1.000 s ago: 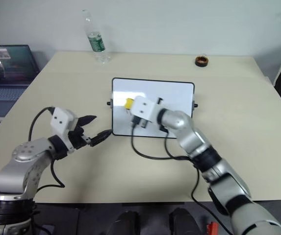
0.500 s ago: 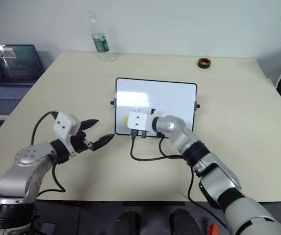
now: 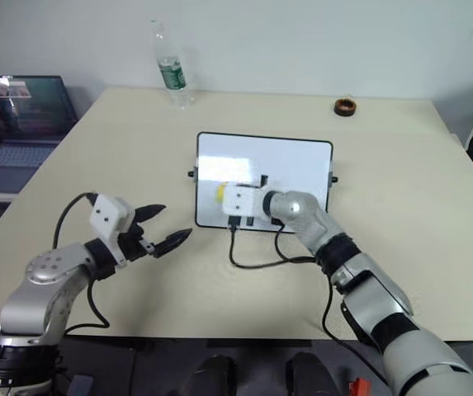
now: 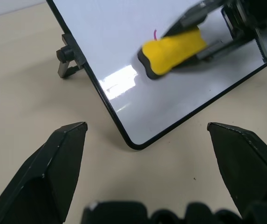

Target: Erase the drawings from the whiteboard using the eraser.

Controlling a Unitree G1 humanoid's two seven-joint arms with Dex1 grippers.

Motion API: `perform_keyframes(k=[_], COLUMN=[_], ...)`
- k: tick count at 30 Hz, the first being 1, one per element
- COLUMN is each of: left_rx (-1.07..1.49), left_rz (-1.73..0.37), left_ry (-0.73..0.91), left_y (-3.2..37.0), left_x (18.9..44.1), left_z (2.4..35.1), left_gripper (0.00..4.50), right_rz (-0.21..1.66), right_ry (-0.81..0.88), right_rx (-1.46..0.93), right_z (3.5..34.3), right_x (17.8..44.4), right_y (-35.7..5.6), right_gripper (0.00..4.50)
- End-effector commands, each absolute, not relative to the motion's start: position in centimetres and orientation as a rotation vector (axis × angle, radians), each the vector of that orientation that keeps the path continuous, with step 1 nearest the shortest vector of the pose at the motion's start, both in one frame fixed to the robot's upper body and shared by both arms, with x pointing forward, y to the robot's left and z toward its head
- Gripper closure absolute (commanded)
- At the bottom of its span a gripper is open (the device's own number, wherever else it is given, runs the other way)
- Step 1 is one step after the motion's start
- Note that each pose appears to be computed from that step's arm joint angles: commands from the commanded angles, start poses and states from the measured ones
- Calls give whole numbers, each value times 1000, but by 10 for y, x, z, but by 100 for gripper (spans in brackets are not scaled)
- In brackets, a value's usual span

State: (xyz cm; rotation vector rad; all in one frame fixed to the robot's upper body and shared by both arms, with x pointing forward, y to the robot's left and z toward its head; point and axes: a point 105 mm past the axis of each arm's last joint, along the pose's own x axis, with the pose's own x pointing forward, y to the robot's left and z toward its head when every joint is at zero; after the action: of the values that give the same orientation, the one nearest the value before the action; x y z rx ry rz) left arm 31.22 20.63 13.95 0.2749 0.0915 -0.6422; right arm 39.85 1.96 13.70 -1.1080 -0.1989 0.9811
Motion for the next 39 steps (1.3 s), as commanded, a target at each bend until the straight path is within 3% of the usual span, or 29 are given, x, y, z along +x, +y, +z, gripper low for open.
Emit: perform_keyframes(k=[1,4,14,17,21,24,27,32,39], left_rx=[291,290,287,285,282,279,277,273,310], left_rz=[-648,-652,-659,-662,-663,-665,-668,-680,-801], left_ry=[61,62,61,62,63,64,63,59,12], left_y=[205,203,199,198,198,197,195,191,163], left_x=[311,311,310,310,309,310,310,310,311], left_z=[145,145,146,146,145,144,144,145,161], left_gripper=[0,0,0,0,0,0,0,0,0], right_rz=[735,624,1025,898,622,591,638,905,639], right_ry=[-194,-220,-23,-74,-217,-228,-217,-161,-243], right_rx=[-1074,-1021,-1182,-1160,-1067,-1062,-1078,-1136,-706], right_z=[156,174,106,123,171,173,162,121,184], right_x=[427,437,393,405,431,433,427,387,370], right_y=[-9,-18,-11,-15,-28,-35,-34,-21,-59], right_gripper=[339,340,340,340,340,340,340,340,340])
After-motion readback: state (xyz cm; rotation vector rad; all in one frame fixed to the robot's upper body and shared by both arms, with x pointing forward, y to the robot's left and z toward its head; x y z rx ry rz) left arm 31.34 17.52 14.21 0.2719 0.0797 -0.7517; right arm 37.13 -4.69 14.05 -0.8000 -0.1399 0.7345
